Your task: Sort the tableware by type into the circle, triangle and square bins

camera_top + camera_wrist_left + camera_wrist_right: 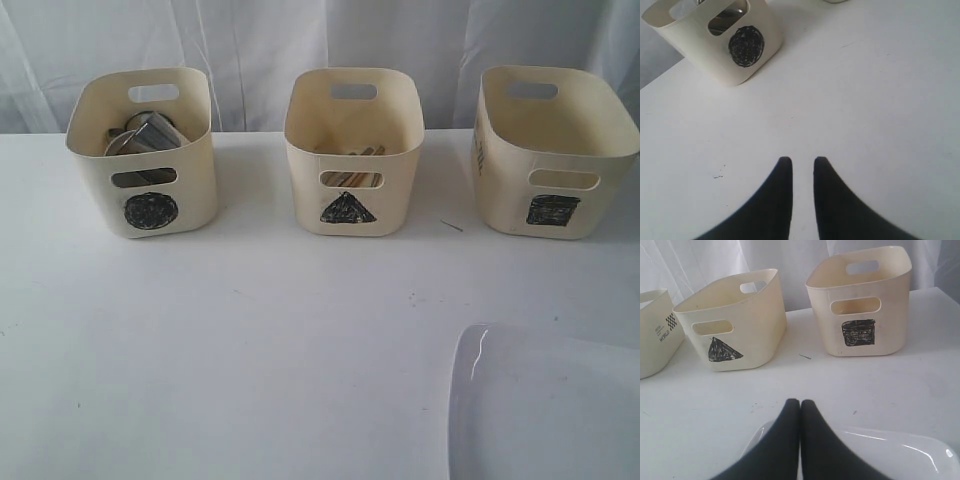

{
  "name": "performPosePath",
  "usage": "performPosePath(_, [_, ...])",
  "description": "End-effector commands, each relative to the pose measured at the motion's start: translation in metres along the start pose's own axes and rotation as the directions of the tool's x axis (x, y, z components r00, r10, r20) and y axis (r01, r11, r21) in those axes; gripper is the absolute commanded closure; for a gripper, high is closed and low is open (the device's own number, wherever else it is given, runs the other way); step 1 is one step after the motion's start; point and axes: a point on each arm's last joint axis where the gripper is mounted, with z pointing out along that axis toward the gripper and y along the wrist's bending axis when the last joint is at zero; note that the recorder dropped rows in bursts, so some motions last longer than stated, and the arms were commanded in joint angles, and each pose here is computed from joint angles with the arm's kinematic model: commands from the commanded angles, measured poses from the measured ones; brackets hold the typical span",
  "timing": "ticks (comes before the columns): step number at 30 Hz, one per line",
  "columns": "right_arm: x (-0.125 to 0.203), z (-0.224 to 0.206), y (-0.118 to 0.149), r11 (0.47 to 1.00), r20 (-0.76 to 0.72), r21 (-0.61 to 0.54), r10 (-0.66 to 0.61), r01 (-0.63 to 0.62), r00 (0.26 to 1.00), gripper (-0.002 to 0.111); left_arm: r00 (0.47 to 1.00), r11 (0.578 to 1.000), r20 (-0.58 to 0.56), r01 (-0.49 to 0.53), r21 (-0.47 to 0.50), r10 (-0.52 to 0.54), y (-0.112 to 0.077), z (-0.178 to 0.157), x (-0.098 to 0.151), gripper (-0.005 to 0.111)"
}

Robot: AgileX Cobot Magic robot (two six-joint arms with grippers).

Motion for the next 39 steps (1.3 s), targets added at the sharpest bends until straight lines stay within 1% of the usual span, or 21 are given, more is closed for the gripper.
performPosePath(1, [0.0008,0.0000,-0.0004,1.000,0.009,0.002,0.003,-0.003,1.000,0.108,1.000,1.000,-0.011,0.014,-0.014,-0.014,0.0001,0.0002,0.0018,0.085])
performPosePath(15, [0.0008,0.0000,-0.0004,1.000,0.009,0.002,0.003,-0.003,1.000,0.108,1.000,1.000,-0.012,0.023,-0.013,-0.024,0.0000,0.0002,0.0019,0.085])
performPosePath(20, [0.0008,0.0000,-0.0004,1.000,0.009,0.002,0.003,-0.003,1.000,0.108,0.990,0.990,-0.011,0.143,-0.014,-0.143,0.0000,0.0002,0.0019,0.085])
performPosePath(26, [0.0008,0.0000,-0.0004,1.000,0.009,0.002,0.003,-0.003,1.000,0.108,0.988,0.988,-0.009,0.157,-0.015,-0.157,0.0001,0.0002,0.0018,0.085])
performPosePath(30, [0.0008,0.0000,-0.0004,1.000,0.009,0.002,0.003,-0.003,1.000,0.108,0.956,0.956,-0.005,0.292,-0.017,-0.292,0.0002,0.0002,0.0017,0.085])
performPosePath(31, [0.0008,0.0000,-0.0004,1.000,0.009,0.002,0.003,-0.003,1.000,0.108,0.952,0.952,-0.005,0.307,-0.019,-0.307,0.0003,0.0002,0.0018,0.085])
performPosePath(35, [0.0008,0.0000,-0.0004,1.000,0.009,0.002,0.003,-0.003,1.000,0.108,0.943,0.943,-0.006,0.333,-0.026,-0.333,0.0009,0.0002,0.0021,0.085])
performPosePath(39, [0.0008,0.0000,-0.0004,1.000,0.009,0.002,0.003,-0.003,1.000,0.108,0.941,0.941,-0.006,0.337,-0.026,-0.337,0.0009,0.0002,0.0021,0.085])
